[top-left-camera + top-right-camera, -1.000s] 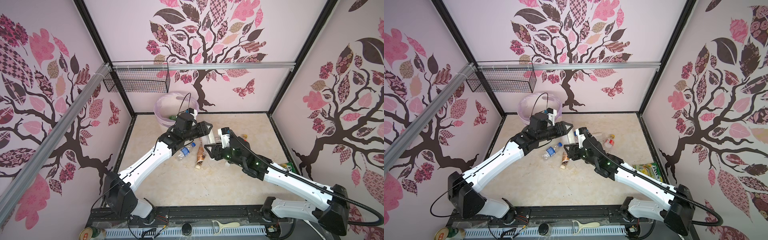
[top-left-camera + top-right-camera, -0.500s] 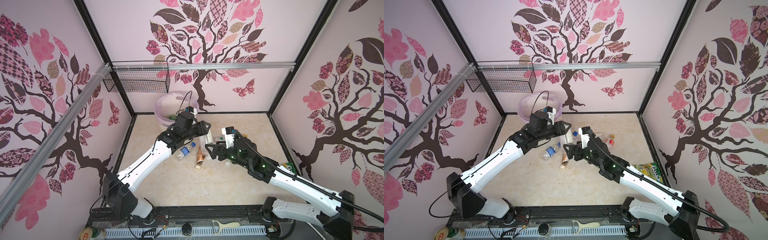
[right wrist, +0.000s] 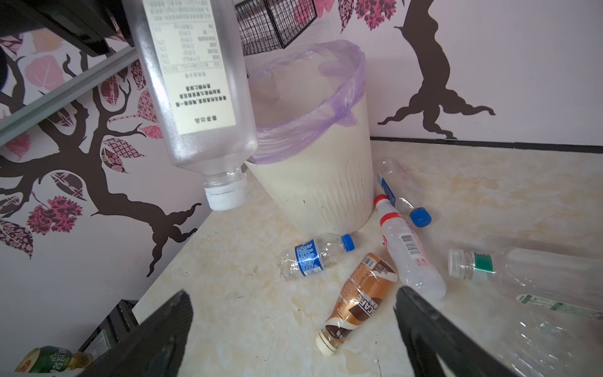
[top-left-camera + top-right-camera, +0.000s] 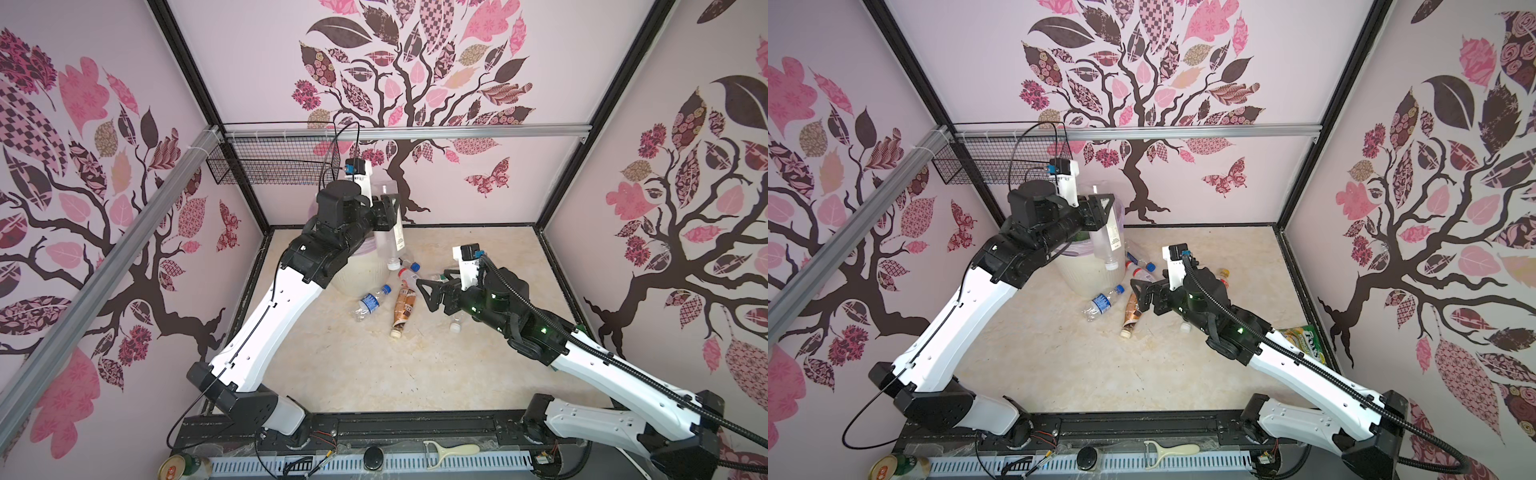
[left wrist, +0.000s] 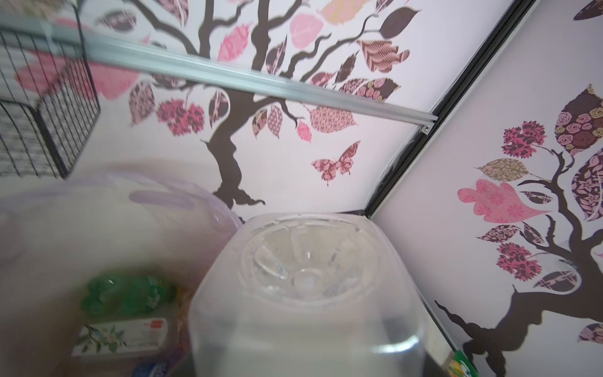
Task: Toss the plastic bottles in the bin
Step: 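Open right gripper and raise the clear bottle with left gripper over bin, then open left gripper above the bin to drop the clear square bottle, then lower left arm to pile while right gripper closes on clear ribbed bottle's cap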
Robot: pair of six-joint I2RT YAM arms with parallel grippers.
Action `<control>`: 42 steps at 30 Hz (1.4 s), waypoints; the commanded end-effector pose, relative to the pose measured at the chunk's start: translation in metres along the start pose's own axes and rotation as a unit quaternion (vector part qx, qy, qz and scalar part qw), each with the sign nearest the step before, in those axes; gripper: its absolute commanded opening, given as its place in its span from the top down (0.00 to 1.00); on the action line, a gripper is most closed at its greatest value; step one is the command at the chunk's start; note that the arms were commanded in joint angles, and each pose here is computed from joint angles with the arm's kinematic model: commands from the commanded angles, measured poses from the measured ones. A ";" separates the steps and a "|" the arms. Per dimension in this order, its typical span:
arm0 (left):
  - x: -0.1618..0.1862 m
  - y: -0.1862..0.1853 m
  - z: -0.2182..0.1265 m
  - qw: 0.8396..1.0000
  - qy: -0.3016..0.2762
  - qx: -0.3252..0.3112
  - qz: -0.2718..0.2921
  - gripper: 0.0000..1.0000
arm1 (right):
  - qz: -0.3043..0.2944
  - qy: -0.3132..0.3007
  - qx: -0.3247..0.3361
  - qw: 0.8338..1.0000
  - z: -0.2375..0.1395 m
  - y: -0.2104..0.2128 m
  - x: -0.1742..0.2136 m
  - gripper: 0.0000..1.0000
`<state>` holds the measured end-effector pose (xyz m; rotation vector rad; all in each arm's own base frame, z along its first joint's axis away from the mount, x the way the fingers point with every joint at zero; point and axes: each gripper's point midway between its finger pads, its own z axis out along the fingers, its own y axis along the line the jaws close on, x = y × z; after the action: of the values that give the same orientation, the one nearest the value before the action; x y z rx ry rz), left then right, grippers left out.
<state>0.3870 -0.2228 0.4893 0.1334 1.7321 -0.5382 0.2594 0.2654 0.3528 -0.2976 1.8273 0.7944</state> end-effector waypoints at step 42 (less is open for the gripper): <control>-0.087 0.051 -0.013 0.988 -0.140 -0.027 0.060 0.02 | 0.004 0.008 0.013 1.000 0.009 -0.004 0.005 0.00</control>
<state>0.4202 -0.1424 0.5708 0.1087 1.4235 -0.3639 0.2683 0.2778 0.3387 -0.3132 1.8715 0.7798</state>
